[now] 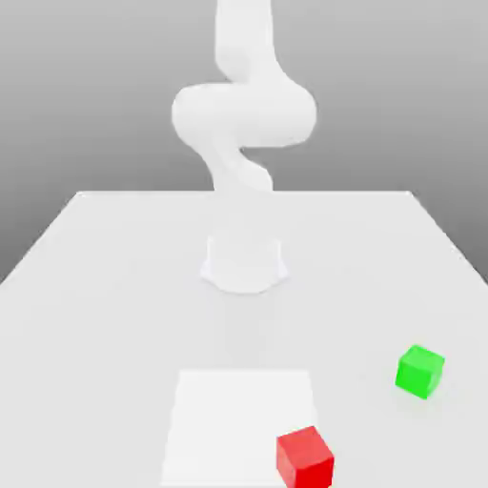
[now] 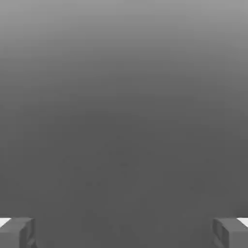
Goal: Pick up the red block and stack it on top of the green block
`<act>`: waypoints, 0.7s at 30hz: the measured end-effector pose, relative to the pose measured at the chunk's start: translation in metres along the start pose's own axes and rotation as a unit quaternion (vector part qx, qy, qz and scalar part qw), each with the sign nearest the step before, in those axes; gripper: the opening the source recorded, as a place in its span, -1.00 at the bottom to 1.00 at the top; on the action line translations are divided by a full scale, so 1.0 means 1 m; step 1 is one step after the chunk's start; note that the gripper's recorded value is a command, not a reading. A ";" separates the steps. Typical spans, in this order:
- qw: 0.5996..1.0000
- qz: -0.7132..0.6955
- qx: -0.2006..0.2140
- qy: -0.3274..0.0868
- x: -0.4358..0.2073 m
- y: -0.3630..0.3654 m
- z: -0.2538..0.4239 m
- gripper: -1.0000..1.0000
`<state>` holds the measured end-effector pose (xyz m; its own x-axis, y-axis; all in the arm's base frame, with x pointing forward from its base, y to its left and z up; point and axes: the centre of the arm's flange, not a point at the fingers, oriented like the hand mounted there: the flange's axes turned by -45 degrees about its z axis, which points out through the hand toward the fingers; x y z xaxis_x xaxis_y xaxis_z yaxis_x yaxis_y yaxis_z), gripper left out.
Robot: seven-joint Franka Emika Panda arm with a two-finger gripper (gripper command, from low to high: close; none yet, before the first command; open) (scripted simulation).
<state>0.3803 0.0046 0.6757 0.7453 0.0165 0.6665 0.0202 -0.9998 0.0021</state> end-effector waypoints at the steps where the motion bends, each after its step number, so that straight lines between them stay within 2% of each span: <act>1: 1.000 -0.007 0.003 -0.015 0.000 -0.002 0.021 0.00; 11: 0.985 -0.071 0.028 -0.154 -0.045 -0.028 0.208 0.00; 21: 0.946 -0.138 0.054 -0.287 -0.157 -0.058 0.361 0.00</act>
<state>0.5034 0.0638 0.3017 0.9404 0.3119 0.1359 0.3121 -0.9498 0.0203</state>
